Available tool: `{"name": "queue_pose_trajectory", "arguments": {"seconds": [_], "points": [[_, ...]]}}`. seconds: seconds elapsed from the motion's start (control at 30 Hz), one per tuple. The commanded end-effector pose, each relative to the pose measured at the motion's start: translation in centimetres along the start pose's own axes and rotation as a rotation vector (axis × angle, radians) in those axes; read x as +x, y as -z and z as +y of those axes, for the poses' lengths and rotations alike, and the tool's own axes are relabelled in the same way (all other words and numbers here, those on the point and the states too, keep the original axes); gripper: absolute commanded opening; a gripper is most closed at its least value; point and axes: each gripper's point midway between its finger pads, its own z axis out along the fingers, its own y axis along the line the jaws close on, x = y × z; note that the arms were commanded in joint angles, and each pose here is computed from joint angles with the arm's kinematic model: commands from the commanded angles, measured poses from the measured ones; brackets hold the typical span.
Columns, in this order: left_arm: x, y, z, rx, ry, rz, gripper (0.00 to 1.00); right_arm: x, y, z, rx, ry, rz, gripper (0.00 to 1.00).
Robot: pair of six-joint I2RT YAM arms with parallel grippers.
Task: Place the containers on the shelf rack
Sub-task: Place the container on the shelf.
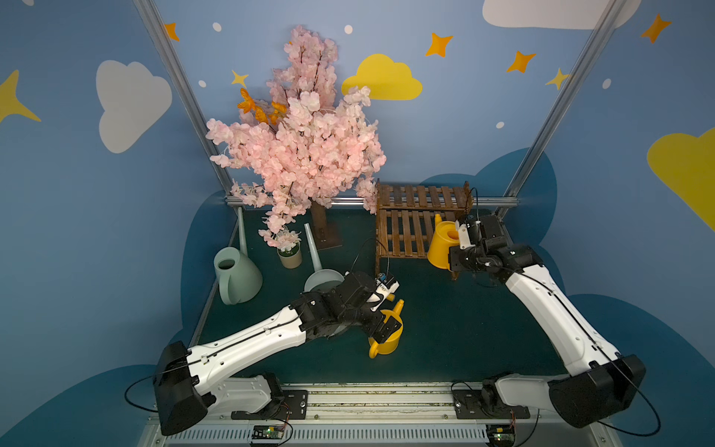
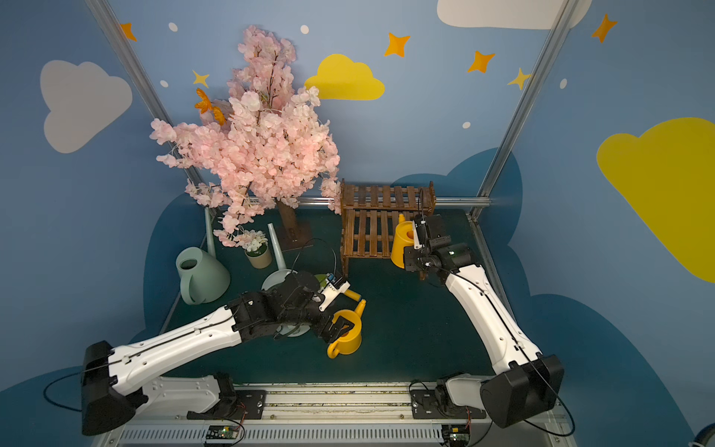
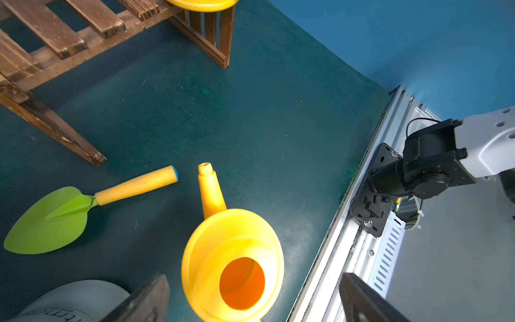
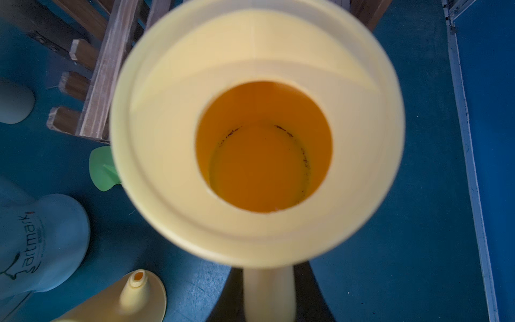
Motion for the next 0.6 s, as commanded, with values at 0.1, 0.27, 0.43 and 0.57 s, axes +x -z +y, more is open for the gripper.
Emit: {"name": "queue_pose_trajectory", "arguments": {"seconds": [0.1,0.27,0.43,0.57], "points": [[0.1,-0.4,0.0,0.0,-0.014,0.004,1.0,-2.6,-0.2,0.1,0.0,0.013,-0.069,0.01],[0.0,-0.5,0.0,-0.003,-0.022,0.005,1.0,-3.0,-1.4,0.0,0.013,0.019,-0.067,0.01],[0.2,-0.6,0.2,-0.012,-0.022,0.012,1.0,-3.1,-2.7,-0.1,0.034,0.033,-0.041,0.0],[0.6,-0.6,0.4,-0.019,-0.021,0.018,1.0,-3.1,-3.6,-0.4,0.057,0.035,-0.027,0.0]]}}
